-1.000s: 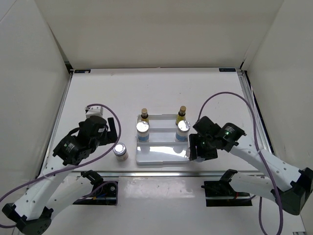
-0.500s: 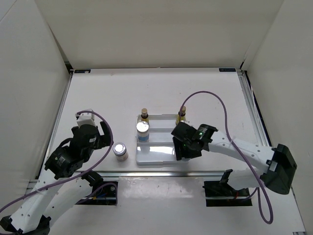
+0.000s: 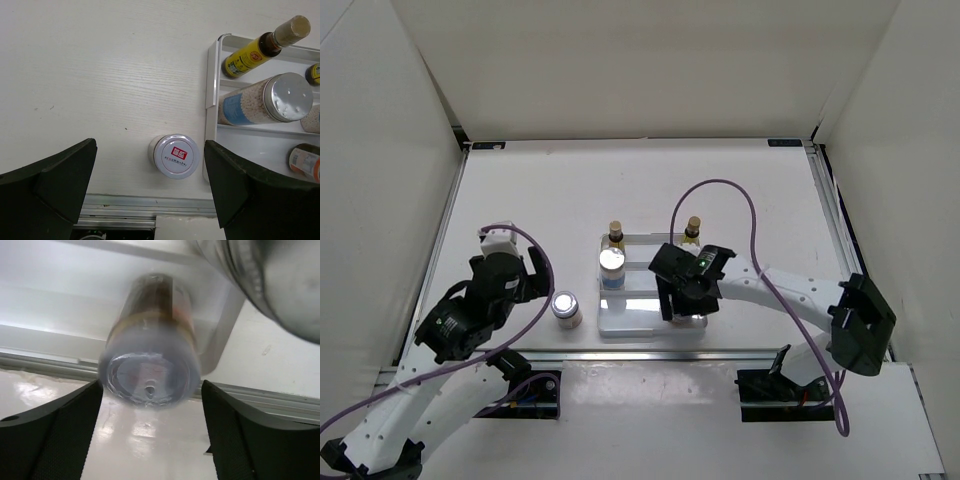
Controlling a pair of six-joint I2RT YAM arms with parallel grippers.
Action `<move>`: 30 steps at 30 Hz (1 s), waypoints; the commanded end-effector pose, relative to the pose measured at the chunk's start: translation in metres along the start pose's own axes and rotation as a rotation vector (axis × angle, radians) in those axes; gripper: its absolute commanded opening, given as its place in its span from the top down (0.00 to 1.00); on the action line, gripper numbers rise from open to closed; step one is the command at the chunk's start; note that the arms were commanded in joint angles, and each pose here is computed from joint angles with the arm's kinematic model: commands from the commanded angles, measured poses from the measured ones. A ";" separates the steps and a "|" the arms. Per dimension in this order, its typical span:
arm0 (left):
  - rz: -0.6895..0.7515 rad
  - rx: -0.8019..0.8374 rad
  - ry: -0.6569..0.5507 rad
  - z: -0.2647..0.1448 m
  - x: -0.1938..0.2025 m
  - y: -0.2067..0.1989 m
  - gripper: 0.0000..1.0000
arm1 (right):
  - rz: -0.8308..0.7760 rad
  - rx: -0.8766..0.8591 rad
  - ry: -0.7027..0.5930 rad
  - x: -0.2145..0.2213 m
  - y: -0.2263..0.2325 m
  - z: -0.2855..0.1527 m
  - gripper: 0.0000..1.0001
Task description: Organize the condiment bottles
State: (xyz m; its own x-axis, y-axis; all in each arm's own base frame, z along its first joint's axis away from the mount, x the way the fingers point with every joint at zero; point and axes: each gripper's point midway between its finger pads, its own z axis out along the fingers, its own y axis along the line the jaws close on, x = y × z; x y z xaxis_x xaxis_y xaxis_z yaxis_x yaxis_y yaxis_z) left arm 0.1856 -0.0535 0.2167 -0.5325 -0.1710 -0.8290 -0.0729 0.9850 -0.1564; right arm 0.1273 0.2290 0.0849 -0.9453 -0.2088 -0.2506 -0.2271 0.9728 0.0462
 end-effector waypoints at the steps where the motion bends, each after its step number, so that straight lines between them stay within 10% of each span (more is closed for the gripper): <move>1: 0.005 0.010 0.000 0.003 -0.001 -0.004 0.01 | 0.029 0.000 -0.108 -0.027 0.005 -0.030 0.16; 6: 0.018 0.006 0.007 0.005 0.002 -0.003 0.01 | 0.008 0.023 -0.160 -0.037 -0.002 -0.055 0.01; 30: -0.024 0.039 0.337 0.053 0.078 -0.048 0.01 | 0.018 -0.199 -0.496 -0.031 -0.053 -0.175 0.01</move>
State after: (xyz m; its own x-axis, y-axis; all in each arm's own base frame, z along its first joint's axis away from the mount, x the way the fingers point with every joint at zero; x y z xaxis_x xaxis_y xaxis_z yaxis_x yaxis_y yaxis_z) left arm 0.1867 -0.1090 0.1282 -0.8027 -0.1299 -0.5821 -0.0483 0.9869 -0.1537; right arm 0.1237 0.1743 0.2578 -0.7562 -0.0634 -0.6513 -0.2988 0.9189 0.2575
